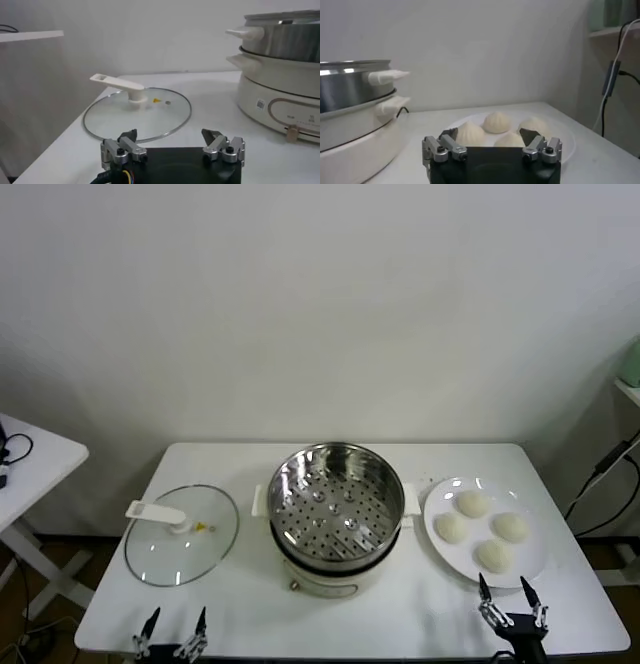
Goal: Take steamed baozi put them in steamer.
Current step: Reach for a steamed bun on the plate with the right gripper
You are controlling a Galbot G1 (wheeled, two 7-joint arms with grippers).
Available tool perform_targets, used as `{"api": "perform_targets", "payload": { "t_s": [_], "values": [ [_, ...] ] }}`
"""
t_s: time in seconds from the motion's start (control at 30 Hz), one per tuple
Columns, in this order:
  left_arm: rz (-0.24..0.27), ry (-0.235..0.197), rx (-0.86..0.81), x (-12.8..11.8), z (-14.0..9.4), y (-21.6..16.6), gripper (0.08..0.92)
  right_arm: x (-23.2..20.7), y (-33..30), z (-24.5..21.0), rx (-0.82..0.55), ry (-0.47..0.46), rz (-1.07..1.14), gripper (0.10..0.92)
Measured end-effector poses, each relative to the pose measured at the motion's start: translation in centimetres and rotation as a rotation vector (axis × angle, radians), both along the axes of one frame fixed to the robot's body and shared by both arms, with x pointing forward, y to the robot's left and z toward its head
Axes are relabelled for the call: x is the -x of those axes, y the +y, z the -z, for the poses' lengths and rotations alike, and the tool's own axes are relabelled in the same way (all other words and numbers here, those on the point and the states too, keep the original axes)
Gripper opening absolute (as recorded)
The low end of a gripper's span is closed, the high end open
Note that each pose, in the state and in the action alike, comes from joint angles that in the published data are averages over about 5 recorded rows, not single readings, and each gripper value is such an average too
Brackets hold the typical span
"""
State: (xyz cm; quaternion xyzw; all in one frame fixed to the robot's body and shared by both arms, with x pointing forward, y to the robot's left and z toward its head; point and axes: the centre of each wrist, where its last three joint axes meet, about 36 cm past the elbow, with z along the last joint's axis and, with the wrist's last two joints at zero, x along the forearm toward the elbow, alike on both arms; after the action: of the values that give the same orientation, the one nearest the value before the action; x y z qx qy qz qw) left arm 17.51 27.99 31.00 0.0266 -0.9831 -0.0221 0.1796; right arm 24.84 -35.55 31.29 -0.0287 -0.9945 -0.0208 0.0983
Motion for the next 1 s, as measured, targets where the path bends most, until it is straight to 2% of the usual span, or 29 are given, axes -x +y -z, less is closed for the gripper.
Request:
{"api": "perform_targets", "payload": {
  "t_s": [0.17, 0.53, 0.7, 1.0],
  "values": [
    [0.005, -0.002, -0.011, 0.0, 0.1, 0.1, 0.823, -2.9, -1.1, -1.7, 0.027, 0.032, -0.016, 0.823],
    [0.017, -0.006, -0.015, 0.0, 0.3, -0.2, 0.823, -13.1, -4.0, -8.8, 0.145, 0.150, -0.116, 0.823],
    [0.021, -0.009, -0.018, -0.1, 0.5, -0.2, 0.823, -17.1, -4.9, -12.5, 0.295, 0.224, -0.231, 0.823],
    [0.027, -0.011, -0.028, 0.0, 0.8, 0.1, 0.823, -23.0, -6.4, -17.9, 0.650, 0.348, -0.488, 0.823]
  ]
}}
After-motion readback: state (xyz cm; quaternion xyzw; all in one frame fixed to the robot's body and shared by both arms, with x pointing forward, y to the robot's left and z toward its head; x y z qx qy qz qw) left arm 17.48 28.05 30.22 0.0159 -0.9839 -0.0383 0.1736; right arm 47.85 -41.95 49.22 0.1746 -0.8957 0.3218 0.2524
